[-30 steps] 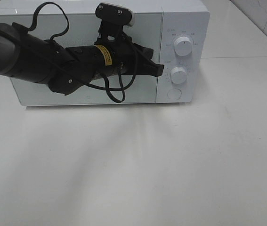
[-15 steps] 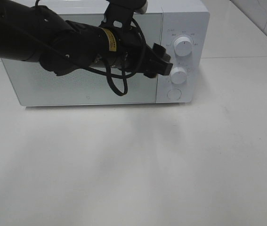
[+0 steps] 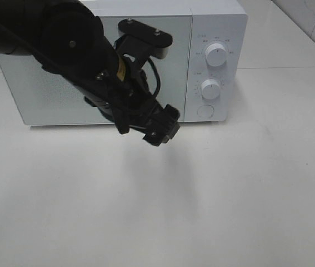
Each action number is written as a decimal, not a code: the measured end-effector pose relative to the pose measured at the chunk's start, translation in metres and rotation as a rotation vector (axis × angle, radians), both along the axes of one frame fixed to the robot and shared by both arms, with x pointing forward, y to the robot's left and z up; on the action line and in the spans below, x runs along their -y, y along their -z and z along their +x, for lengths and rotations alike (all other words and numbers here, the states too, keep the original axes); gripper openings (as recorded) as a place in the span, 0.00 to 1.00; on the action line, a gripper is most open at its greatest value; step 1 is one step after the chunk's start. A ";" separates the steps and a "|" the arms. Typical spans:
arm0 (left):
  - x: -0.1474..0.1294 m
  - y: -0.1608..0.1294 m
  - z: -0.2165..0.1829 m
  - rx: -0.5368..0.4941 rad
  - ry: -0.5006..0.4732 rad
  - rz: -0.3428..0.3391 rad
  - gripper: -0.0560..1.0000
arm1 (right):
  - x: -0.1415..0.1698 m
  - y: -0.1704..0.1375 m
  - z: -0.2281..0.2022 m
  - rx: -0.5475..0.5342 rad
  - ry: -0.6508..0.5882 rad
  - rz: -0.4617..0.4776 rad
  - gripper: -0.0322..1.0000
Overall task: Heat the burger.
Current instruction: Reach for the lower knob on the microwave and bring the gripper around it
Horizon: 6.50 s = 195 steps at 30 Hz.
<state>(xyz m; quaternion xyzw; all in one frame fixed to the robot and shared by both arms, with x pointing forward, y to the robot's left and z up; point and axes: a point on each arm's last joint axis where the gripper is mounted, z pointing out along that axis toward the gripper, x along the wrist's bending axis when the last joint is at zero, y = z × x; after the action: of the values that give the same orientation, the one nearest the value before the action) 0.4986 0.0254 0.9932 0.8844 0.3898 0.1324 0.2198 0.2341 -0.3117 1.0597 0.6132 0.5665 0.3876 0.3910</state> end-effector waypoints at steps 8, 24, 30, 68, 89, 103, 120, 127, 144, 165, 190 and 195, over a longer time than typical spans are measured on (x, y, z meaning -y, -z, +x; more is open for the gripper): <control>-0.019 -0.005 -0.016 -0.156 -0.058 0.144 0.89 | 0.000 0.000 0.000 0.000 0.000 0.000 0.65; -0.100 -0.029 0.016 -0.298 -0.260 0.124 0.89 | 0.000 0.000 0.000 0.000 0.000 0.000 0.65; -0.166 -0.032 0.024 -0.338 -0.402 0.090 0.89 | 0.000 0.000 0.000 0.000 0.000 0.000 0.65; -0.265 -0.053 -0.184 0.091 -0.577 -0.149 0.89 | 0.000 0.000 0.000 0.000 0.000 0.000 0.65; -0.268 -0.061 -0.263 0.539 -0.533 -0.267 0.89 | 0.000 0.000 0.000 0.000 0.000 0.000 0.65; -0.268 -0.061 -0.265 0.552 -0.530 -0.274 0.89 | 0.000 0.000 0.000 0.000 0.000 0.000 0.65; -0.268 -0.061 -0.265 0.552 -0.530 -0.274 0.89 | 0.000 -0.005 -0.001 0.033 -0.002 0.006 0.66; -0.268 -0.061 -0.265 0.552 -0.530 -0.273 0.89 | -0.004 -0.029 0.020 0.185 -0.026 -0.013 0.75; -0.268 -0.061 -0.265 0.552 -0.530 -0.273 0.89 | -0.014 -0.044 0.082 0.220 -0.079 -0.030 0.77; -0.268 -0.061 -0.265 0.552 -0.530 -0.273 0.89 | -0.028 -0.034 0.160 0.219 -0.145 -0.028 0.77; -0.268 -0.061 -0.265 0.552 -0.530 -0.273 0.89 | -0.042 0.003 0.229 0.222 -0.206 -0.001 0.77; -0.268 -0.061 -0.265 0.552 -0.530 -0.273 0.89 | -0.044 0.014 0.240 0.201 -0.213 0.003 0.77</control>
<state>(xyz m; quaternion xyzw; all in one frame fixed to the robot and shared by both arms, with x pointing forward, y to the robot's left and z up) 0.2334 0.2935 1.0543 0.6473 0.5446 0.3639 0.3900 0.4737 -0.2680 1.0460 0.5084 0.5856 0.4871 0.4016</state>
